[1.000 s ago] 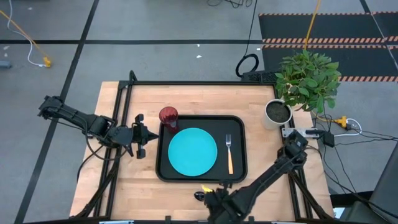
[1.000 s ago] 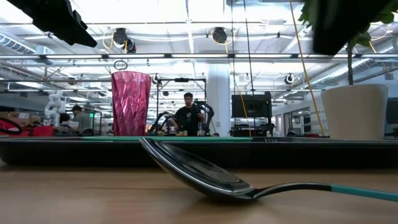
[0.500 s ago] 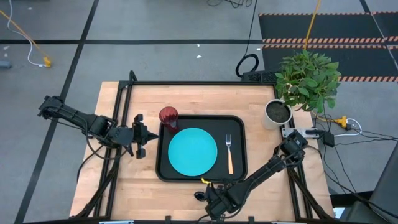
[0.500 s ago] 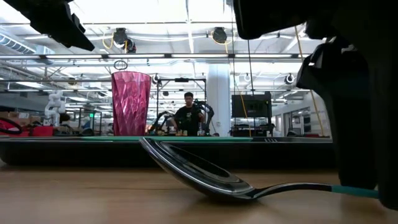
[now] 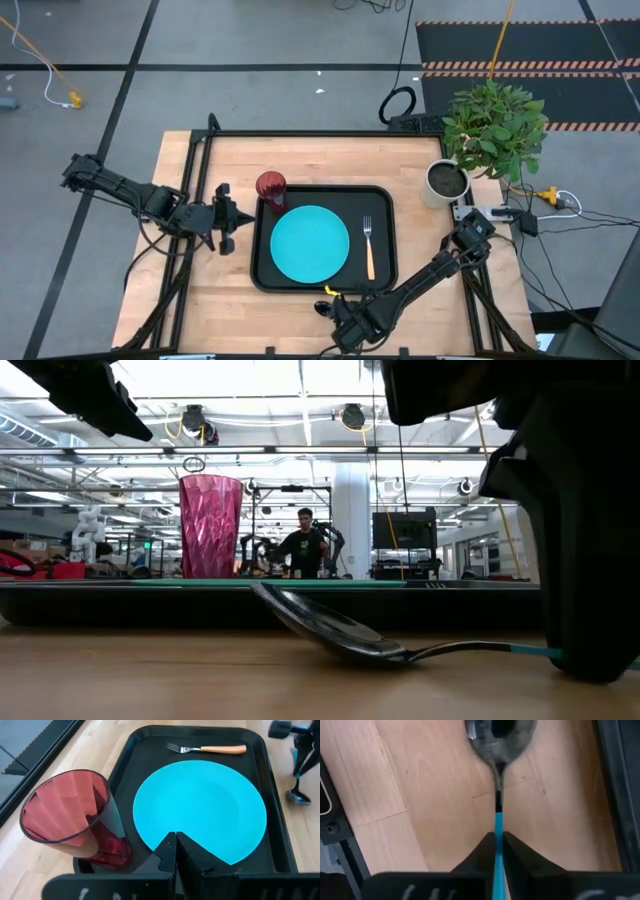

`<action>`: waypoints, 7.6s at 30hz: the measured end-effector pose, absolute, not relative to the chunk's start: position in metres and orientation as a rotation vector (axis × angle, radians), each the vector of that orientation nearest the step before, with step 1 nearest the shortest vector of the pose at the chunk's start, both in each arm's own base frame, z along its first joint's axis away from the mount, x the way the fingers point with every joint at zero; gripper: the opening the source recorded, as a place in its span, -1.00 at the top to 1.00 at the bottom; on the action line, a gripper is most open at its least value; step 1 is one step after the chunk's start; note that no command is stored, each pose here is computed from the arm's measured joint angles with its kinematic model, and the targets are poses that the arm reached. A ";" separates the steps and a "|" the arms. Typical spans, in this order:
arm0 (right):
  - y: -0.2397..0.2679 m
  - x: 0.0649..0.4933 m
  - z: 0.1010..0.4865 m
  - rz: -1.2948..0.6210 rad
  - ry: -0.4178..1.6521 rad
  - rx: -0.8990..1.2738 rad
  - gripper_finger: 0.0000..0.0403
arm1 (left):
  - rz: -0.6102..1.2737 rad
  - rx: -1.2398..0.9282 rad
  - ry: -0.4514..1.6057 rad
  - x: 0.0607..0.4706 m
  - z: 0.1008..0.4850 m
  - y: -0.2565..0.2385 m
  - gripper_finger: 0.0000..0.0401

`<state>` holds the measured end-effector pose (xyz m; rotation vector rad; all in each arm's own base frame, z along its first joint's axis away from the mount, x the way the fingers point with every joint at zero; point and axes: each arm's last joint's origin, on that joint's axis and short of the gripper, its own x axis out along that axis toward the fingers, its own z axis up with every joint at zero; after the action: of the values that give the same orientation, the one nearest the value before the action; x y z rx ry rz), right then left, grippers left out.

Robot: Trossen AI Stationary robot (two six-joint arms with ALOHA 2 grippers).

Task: Pick and place plate/cup/fork/spoon on tray
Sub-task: Put the blue spoon to the right side of the orange fork on the black serving tray, then move the yellow fork on the black serving tray

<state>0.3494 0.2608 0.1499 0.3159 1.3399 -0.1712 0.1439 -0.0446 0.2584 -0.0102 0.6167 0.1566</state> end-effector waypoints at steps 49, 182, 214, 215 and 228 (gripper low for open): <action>0.092 0.268 0.185 -1.155 1.030 1.008 0.99 | 0.287 0.217 0.593 0.125 0.261 -0.040 0.95; 0.083 0.331 0.230 -0.739 1.211 0.631 0.43 | 0.350 0.382 -0.006 0.123 0.334 -0.024 0.95; 0.042 0.314 0.169 -1.042 1.245 1.066 0.43 | 0.335 0.338 0.069 0.123 0.324 -0.024 0.95; 0.042 0.314 0.167 -1.035 1.243 1.074 0.43 | 0.335 0.338 0.069 0.123 0.324 -0.024 0.95; 0.041 0.310 0.155 -1.034 1.216 1.107 0.43 | 0.336 0.340 0.069 0.123 0.324 -0.024 0.95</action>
<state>0.3104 0.0414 0.1546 1.1066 1.2155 -1.0342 0.1229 -0.0242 0.3243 0.3398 0.0688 0.3355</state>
